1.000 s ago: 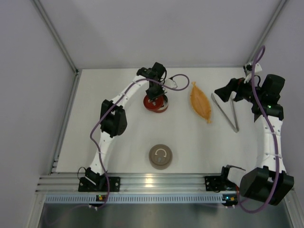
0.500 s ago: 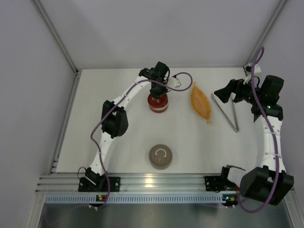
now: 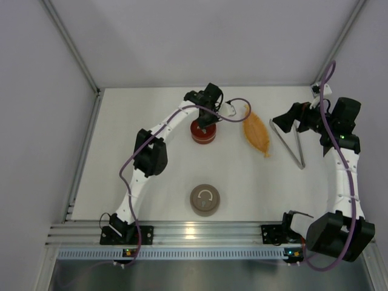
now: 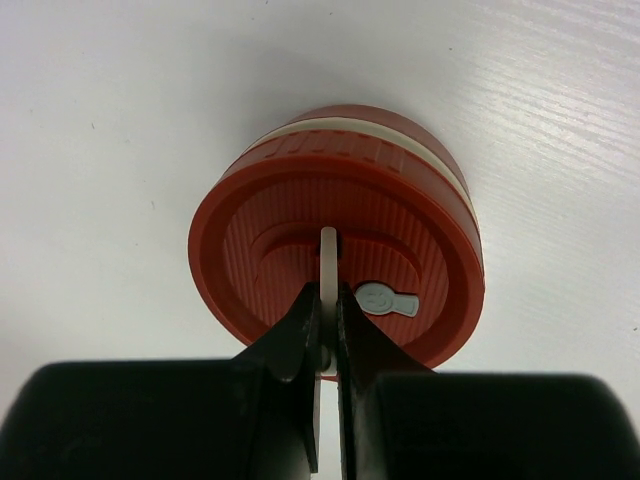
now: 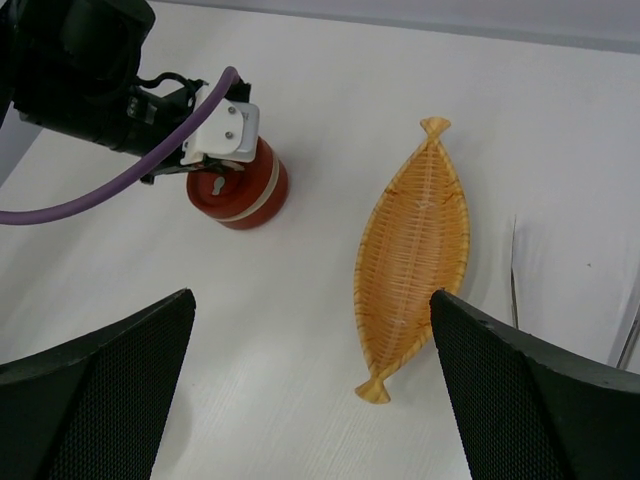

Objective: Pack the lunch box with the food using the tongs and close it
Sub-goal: Close the box lid on the packing box.

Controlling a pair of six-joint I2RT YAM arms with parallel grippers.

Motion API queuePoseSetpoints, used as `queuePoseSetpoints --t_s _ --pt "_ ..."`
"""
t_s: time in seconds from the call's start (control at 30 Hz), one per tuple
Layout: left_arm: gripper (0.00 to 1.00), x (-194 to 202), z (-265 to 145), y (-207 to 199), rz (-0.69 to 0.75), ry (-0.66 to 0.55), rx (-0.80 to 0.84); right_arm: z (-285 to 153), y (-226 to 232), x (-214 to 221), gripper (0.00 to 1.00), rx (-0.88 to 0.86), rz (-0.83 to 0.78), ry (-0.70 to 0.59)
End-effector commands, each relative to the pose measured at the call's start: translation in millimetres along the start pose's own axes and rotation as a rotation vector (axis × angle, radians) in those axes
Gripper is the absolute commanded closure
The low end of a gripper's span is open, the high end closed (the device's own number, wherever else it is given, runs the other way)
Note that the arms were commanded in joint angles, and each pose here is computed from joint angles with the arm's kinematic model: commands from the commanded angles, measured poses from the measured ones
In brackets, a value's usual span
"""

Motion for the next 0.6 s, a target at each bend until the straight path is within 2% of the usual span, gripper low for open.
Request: queuePoseSetpoints --t_s 0.0,0.13,0.3,0.57 --pt "0.94 1 15 -12 0.031 0.015 0.060 -3 0 1 0.01 -0.015 0.010 -0.006" --pt "1.00 19 14 -29 0.046 0.086 0.137 -5 2 -1 0.01 -0.018 0.004 -0.012" --pt "1.00 61 -10 -60 0.022 0.208 0.244 -8 7 -4 0.01 -0.026 -0.007 -0.022" --pt "1.00 103 -56 -100 -0.068 0.305 0.315 -10 14 -2 0.00 -0.047 0.045 -0.033"
Point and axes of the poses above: each gripper's point midway between its finger pads, its own z axis out along the fingers, its own y axis along the line the jaws close on, x = y × z, the point moved 7 cm from there along -z, back along the fingers, and after that the axes turned 2 degrees about -z, right-handed, at the moved point
